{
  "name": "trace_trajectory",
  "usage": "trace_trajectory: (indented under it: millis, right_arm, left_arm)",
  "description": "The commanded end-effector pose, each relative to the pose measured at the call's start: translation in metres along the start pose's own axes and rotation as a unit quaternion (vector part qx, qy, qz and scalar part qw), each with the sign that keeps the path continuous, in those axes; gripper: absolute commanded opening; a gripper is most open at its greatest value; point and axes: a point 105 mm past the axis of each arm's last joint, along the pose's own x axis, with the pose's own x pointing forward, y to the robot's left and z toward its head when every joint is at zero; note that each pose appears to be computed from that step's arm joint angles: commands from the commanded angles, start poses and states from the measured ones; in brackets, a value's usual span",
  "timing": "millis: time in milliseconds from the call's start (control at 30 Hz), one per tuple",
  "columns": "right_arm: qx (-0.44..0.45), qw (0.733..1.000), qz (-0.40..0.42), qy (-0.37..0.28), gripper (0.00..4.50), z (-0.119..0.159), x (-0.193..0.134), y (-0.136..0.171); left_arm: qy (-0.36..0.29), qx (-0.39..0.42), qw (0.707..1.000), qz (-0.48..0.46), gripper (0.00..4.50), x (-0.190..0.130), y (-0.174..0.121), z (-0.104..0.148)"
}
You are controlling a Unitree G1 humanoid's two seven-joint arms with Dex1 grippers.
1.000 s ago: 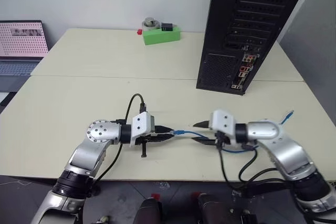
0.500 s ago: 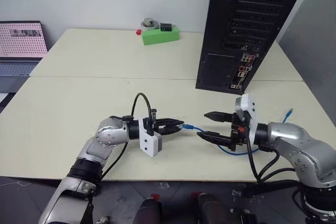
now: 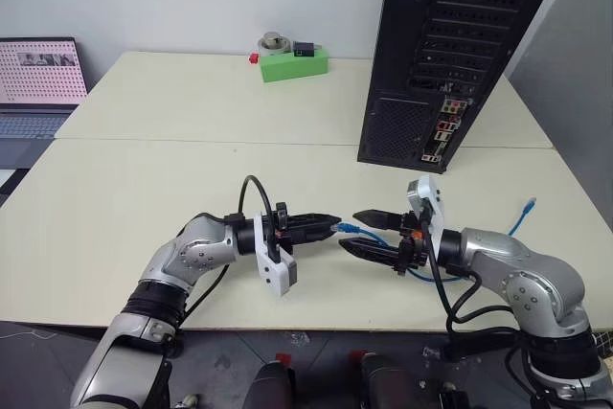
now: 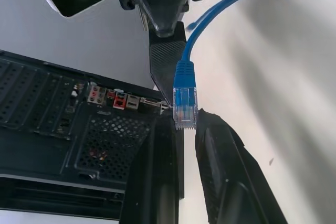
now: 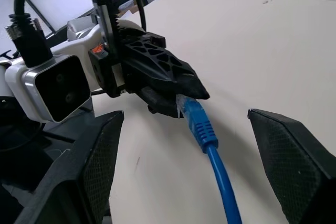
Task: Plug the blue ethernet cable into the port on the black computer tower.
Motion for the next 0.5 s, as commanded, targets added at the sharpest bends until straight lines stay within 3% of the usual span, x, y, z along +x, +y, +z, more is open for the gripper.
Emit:
trace_trajectory:
  millis: [33, 500]
  right_arm:
    - [-0.003, 1.000, 0.021, -0.015, 3.57, 0.0098, 0.0030, 0.0052]
    - [0.003, 1.000, 0.026, -0.008, 0.55, 0.0087, 0.0037, 0.0042]
  left_arm:
    - [-0.013, 0.028, 0.999, 0.014, 0.24, 0.0012, 0.0090, 0.0060]
    - [-0.013, 0.039, 0.999, 0.026, 0.24, 0.0026, 0.0114, 0.0068]
